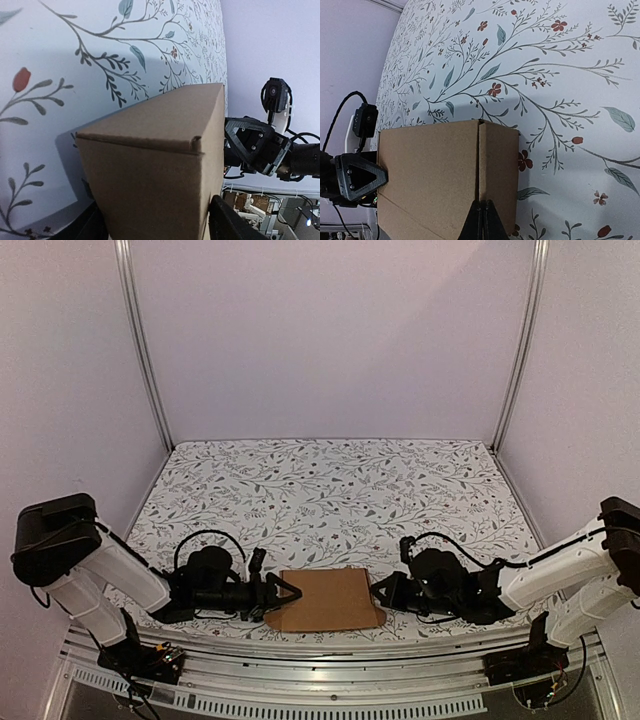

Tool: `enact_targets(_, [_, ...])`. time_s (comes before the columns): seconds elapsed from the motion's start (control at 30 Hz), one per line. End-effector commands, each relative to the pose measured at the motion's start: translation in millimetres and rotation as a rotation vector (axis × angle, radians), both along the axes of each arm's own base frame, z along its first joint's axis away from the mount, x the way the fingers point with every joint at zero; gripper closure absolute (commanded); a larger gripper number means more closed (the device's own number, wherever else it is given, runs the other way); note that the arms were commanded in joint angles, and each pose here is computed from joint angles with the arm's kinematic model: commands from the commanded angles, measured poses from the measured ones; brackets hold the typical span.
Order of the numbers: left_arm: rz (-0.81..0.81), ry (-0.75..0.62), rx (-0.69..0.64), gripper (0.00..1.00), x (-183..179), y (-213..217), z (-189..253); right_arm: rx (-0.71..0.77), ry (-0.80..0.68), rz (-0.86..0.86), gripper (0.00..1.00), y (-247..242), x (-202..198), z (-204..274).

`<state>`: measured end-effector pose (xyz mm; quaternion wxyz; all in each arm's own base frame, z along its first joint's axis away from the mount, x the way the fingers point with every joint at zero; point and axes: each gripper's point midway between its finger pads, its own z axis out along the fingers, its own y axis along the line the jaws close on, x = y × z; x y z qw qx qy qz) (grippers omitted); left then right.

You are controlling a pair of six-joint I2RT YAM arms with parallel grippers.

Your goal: Fold the paper box

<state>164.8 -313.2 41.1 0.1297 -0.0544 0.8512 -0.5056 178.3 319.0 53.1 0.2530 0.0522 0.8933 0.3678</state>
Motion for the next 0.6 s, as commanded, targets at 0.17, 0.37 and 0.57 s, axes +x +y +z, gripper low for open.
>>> enact_targets(0.17, [0.02, 0.004, -0.045, 0.55, 4, 3, 3, -0.25, 0.117, 0.005, 1.0, -51, -23, -61])
enact_targets(0.37, [0.039, -0.004, -0.075, 0.71, 7, 8, 12, -0.239, 0.088, 0.02, 1.0, -51, -22, -53])
enact_targets(0.57, [0.026, -0.028, -0.094, 0.72, 9, 12, 32, -0.216, -0.022, 0.066, 0.78, -48, -16, -20])
